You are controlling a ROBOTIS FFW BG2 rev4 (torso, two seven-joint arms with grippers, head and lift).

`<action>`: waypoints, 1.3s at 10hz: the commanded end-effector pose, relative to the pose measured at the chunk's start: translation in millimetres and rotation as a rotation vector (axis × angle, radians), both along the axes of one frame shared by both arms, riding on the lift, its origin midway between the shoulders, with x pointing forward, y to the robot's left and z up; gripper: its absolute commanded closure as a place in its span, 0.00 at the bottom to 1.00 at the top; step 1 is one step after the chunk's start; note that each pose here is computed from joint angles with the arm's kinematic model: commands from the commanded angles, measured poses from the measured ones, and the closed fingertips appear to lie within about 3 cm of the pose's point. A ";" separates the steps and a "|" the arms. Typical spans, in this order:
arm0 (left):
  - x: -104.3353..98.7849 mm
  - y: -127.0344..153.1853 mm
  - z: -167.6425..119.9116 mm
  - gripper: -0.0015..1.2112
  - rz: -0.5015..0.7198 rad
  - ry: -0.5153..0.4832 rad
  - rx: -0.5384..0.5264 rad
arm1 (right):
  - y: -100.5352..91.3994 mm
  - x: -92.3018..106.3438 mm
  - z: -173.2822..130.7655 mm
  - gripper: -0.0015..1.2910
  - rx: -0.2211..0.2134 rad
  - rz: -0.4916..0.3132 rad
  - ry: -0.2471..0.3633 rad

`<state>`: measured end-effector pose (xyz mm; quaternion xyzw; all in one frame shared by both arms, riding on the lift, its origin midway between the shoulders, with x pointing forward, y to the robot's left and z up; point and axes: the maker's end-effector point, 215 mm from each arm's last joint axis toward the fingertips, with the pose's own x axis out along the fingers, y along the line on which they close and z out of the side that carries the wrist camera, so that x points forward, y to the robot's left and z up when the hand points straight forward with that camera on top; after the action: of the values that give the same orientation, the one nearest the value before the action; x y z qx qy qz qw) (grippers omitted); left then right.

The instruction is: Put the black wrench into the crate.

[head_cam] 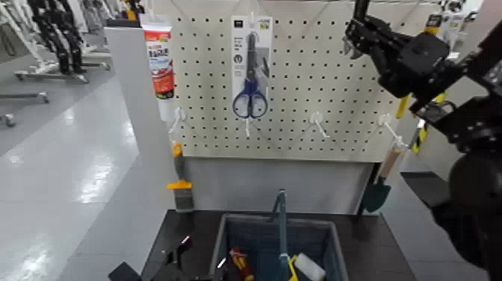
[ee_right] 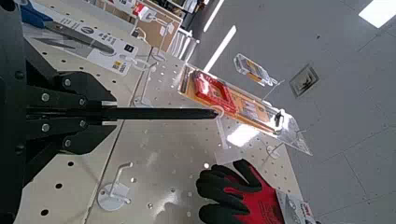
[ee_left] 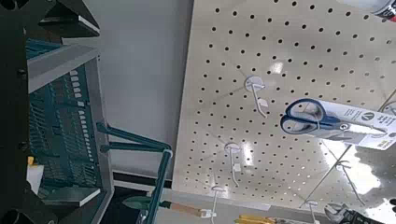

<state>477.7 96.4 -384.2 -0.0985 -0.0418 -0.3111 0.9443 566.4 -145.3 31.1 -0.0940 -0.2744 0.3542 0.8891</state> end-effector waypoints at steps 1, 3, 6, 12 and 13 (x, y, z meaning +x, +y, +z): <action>-0.2 -1.6 -0.8 0.09 -0.002 0.004 -0.001 | 10.6 -9.7 -29.8 0.86 0.042 0.020 0.070; -0.9 -3.4 -1.8 0.09 -0.002 0.007 -0.003 | 12.4 -14.3 -71.6 0.86 0.092 0.027 0.181; -0.6 -4.1 -1.3 0.09 0.000 0.006 -0.006 | 4.8 -14.8 -162.0 0.86 0.142 -0.001 0.403; -0.6 -6.0 -1.4 0.09 0.001 0.007 -0.008 | 2.6 -21.1 -264.7 0.86 0.169 -0.021 0.628; -0.9 -5.1 -1.7 0.09 0.003 0.007 -0.008 | 6.2 -24.4 -283.2 0.86 0.181 -0.017 0.667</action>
<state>477.1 91.1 -385.6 -0.1029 -0.0401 -0.3095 0.9445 544.1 -141.5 -242.3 0.0969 -0.0065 0.3322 0.9382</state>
